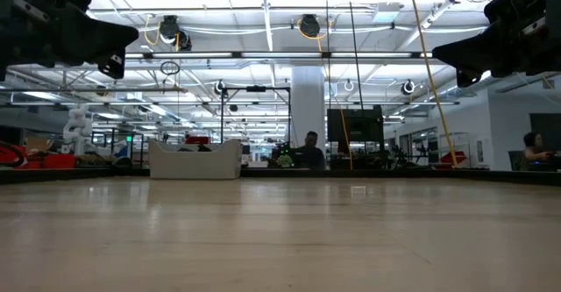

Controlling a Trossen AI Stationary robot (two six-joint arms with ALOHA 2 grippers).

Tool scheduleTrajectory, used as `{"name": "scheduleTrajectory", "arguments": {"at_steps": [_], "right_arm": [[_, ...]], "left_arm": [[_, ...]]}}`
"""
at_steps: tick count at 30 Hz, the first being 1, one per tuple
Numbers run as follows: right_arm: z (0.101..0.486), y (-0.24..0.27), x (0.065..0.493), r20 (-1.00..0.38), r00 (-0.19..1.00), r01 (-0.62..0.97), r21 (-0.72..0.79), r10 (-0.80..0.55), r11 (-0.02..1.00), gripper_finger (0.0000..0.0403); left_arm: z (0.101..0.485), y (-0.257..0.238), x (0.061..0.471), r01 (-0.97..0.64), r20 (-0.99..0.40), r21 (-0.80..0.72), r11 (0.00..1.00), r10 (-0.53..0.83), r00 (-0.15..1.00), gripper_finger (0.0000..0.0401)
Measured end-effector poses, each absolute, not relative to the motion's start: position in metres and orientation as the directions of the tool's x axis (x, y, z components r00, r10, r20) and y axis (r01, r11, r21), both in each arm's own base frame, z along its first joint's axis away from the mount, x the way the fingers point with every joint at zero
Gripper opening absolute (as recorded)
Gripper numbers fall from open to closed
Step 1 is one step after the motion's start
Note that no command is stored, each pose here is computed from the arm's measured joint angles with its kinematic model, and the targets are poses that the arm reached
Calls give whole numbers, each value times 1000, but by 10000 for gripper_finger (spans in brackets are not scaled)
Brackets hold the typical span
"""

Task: Pick and place USB-C Cables
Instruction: Return to Home Position

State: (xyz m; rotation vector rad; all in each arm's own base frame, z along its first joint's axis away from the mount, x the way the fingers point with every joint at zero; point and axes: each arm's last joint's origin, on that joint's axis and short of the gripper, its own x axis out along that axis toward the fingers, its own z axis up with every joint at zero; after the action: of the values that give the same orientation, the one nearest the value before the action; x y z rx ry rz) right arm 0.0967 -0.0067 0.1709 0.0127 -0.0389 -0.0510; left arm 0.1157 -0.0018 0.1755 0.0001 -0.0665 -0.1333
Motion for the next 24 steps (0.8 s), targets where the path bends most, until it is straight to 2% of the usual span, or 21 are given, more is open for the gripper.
{"name": "scheduleTrajectory", "arguments": {"at_steps": [7, 13, 19, 24], "right_arm": [[171, -7, 97, 39, 998, 51, 14, -51, 999, 0], [171, -7, 97, 39, 998, 52, 14, -52, 999, 0], [171, -7, 97, 39, 998, 52, 14, -52, 999, 0], [171, -7, 97, 39, 998, 51, 14, -52, 999, 0]], "left_arm": [[171, -2, 110, 132, 25, -12, 991, -132, 991, 1], [162, -2, 104, 107, -63, -53, 993, -110, 992, 1], [170, -2, 99, 94, 30, -30, 995, -94, 995, 1], [169, -5, 97, 119, 36, 7, 993, -119, 992, 1]]}}
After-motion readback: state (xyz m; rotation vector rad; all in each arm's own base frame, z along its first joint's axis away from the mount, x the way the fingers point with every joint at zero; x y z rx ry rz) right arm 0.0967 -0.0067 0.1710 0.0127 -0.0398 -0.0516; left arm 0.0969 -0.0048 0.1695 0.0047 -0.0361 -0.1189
